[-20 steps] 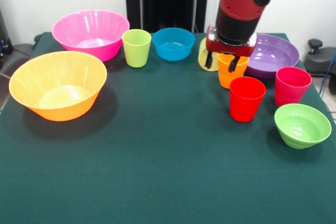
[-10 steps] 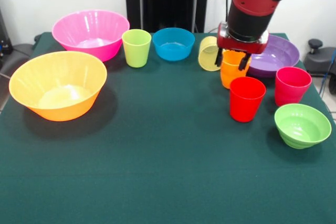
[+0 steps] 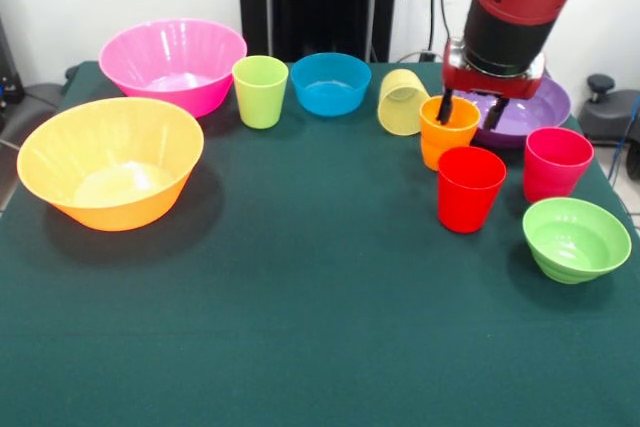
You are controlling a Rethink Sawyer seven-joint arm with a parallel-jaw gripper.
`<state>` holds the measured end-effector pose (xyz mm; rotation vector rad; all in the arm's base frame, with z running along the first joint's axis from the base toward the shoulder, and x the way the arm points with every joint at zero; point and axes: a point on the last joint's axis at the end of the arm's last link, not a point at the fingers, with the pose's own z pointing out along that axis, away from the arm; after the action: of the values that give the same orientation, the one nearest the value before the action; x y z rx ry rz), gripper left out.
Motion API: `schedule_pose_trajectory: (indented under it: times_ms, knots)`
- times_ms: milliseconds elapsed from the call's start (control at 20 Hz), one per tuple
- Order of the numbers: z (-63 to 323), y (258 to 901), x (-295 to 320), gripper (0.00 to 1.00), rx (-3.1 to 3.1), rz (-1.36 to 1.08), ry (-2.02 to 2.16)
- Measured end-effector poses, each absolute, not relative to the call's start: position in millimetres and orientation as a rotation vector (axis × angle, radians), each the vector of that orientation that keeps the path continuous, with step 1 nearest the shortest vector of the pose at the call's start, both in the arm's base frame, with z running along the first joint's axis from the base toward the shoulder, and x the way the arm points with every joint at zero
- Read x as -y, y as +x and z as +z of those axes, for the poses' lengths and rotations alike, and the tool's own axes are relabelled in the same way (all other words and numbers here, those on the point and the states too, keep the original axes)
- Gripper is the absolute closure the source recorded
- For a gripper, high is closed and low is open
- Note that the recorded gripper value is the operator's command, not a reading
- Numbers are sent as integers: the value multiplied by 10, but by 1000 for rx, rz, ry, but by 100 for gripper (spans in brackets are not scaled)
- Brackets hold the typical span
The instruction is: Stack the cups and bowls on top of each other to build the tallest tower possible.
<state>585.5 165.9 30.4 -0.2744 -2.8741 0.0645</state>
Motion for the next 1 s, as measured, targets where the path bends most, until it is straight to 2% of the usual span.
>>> schedule_pose_trajectory:
  times_ms: [1000]
  knots:
    - [510, 6333, -1999, 0, 2905, 14, -245]
